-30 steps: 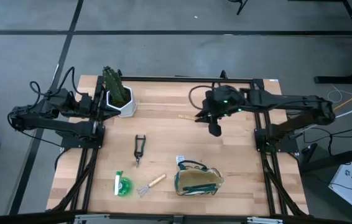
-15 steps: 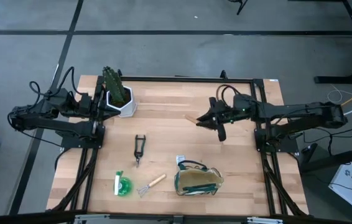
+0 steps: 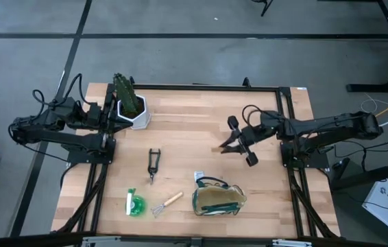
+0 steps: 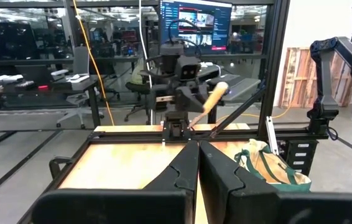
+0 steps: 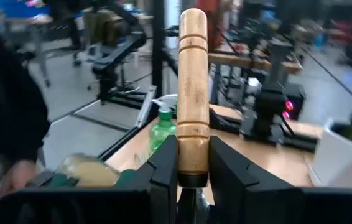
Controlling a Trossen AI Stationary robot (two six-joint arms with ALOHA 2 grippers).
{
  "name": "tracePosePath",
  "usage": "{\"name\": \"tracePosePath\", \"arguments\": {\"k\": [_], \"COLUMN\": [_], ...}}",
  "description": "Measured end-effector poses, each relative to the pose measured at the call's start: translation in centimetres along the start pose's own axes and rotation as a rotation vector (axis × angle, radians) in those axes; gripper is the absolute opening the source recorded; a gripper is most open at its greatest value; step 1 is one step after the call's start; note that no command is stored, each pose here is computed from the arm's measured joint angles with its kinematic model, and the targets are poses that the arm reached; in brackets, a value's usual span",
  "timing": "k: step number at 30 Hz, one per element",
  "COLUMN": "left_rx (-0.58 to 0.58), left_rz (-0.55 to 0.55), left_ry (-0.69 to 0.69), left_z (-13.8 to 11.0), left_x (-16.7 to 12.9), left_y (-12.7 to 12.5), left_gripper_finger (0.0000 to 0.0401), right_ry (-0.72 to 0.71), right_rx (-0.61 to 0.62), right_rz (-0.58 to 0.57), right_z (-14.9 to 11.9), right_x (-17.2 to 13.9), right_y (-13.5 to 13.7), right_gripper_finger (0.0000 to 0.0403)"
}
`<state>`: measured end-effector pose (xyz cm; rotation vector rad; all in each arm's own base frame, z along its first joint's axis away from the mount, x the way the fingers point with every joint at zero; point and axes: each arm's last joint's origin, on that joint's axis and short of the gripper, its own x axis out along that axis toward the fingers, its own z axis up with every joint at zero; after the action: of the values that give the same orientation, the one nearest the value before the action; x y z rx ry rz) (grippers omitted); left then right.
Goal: Pick & Place Garden tools in Gardening bag
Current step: Put the brown trowel into the gardening bag
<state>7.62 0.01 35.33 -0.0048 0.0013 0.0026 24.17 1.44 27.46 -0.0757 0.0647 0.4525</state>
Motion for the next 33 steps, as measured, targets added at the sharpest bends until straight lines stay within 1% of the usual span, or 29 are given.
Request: {"name": "tracePosePath", "arguments": {"k": [8,13,15,18,22,27,33], "left_rx": [0.0,0.0,0.0,0.0,0.0,0.0,0.0], "left_rz": [0.0,0.0,0.0,0.0,0.0,0.0,0.0], "left_ry": [0.0,0.0,0.0,0.0,0.0,0.0,0.0], "left_z": [0.0,0.0,0.0,0.0,0.0,0.0,0.0], "left_x": [0.0,0.0,0.0,0.0,0.0,0.0,0.0], "left_y": [0.0,0.0,0.0,0.0,0.0,0.0,0.0], "left_gripper_finger": [0.0006,0.0006,0.0006,0.0006,0.0006,0.0006,0.0006], "right_ry": [0.068,0.099,0.128,0.199,0.307,0.367,0.348], "right_rx": [-0.27,-0.396,-0.413,-0.404,-0.36,-0.246,-0.05], "right_rz": [0.056,0.076,0.063,-0.015,-0.159,-0.321,-0.466], "right_z": [-0.7,-1.1,-1.4,-1.8,-2.4,-2.7,-2.7], "right_x": [0.2,0.2,0.2,0.1,-0.1,-0.3,-0.4], "right_y": [0.8,0.9,0.9,0.7,0.3,-0.1,-0.4], "right_gripper_finger": [0.0066,0.0066,0.0066,0.0066,0.0066,0.0066,0.0066]}}
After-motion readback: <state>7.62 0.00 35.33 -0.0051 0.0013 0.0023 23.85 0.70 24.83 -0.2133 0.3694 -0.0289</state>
